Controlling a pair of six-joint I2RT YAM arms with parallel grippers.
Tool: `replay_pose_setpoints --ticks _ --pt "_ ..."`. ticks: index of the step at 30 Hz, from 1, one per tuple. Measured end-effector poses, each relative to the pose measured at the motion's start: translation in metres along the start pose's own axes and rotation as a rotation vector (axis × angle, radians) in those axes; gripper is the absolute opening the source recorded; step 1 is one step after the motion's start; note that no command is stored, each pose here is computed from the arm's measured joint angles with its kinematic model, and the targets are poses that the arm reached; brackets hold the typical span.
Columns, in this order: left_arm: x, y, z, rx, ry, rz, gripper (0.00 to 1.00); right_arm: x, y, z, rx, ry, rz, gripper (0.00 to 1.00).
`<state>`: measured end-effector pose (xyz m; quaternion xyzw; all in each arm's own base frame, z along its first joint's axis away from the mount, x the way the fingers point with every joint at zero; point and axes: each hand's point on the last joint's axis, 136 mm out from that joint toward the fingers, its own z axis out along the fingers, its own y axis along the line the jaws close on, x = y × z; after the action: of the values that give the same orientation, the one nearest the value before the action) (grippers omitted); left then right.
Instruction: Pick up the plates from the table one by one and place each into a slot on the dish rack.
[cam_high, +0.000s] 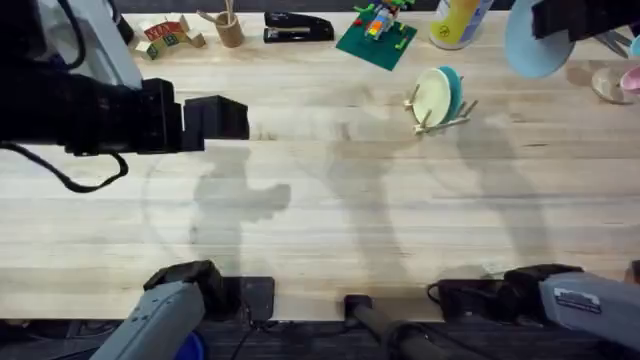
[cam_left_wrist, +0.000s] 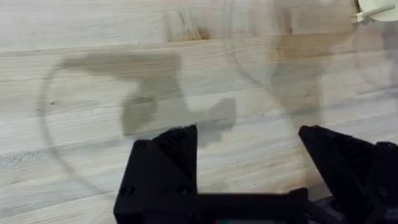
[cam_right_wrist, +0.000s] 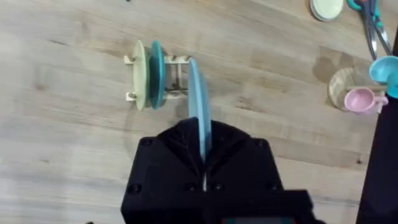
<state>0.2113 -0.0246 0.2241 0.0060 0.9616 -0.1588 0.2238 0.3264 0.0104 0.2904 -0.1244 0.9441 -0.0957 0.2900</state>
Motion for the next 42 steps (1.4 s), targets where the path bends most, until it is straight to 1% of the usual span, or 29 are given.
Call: replay_pose_setpoints --ticks 9,23,36,42 --pt "0.000 0.000 0.000 0.000 0.000 0.000 0.995 0.003 -0.008 0.003 0.011 0.011 0.014 0.030" --pt "0.000 0.000 0.000 0.000 0.000 0.000 0.994 0.007 -0.006 0.036 -0.035 0.099 0.005 0.030" --pt "0.000 0.000 0.000 0.000 0.000 0.000 0.995 0.005 -0.006 0.038 -0.038 0.094 0.005 0.030" --pt "0.000 0.000 0.000 0.000 0.000 -0.001 0.995 0.001 0.001 0.046 -0.073 0.094 0.008 0.030"
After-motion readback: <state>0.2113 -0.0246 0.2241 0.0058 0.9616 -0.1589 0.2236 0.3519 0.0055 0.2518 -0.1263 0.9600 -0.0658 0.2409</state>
